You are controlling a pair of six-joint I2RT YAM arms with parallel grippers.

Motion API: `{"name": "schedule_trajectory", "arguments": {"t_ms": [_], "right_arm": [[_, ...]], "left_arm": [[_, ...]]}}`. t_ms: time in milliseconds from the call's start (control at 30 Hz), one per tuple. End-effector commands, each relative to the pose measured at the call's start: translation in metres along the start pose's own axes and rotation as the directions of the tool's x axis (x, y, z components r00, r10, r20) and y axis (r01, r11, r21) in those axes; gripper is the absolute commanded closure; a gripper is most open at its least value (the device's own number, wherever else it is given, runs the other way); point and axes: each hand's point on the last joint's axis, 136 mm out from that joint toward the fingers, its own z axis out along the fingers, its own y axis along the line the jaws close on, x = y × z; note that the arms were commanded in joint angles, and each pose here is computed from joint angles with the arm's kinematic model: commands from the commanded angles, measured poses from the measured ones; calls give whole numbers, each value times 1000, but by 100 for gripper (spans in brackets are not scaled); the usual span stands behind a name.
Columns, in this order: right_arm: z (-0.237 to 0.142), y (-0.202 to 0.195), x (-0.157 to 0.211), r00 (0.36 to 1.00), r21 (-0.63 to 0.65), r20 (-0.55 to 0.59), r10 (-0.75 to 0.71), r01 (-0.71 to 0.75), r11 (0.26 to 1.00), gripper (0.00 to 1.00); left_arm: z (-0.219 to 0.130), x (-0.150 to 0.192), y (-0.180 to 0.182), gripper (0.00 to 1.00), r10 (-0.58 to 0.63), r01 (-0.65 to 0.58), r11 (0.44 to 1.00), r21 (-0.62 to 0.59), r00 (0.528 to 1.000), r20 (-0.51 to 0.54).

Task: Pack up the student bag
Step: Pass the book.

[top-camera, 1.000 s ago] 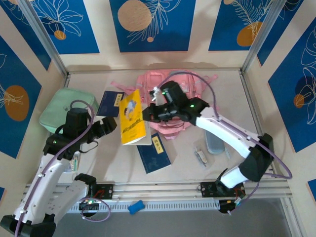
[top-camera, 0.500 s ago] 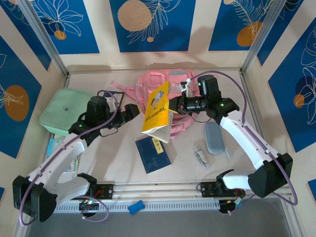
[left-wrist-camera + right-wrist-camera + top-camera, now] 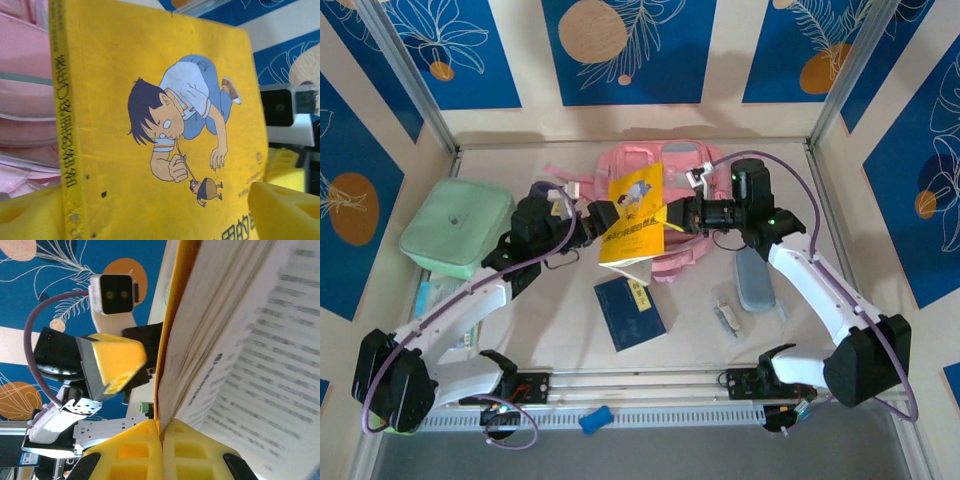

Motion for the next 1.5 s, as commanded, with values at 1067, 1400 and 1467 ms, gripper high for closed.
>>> {"name": "schedule_trajectory", "arguments": {"t_ms": [1067, 1400, 1467], "right_arm": [[14, -61, 23, 994, 50, -111, 11, -5, 999, 88], [-10, -77, 17, 993, 14, -34, 112, -112, 994, 5], [-10, -82, 16, 991, 21, -30, 132, -131, 991, 1]], "left_arm": [[5, 3, -7, 100, 48, -45, 995, -90, 998, 34], [13, -6, -53, 100, 55, -58, 997, 51, 997, 49], [16, -7, -66, 100, 57, -61, 995, 85, 997, 48]]}}
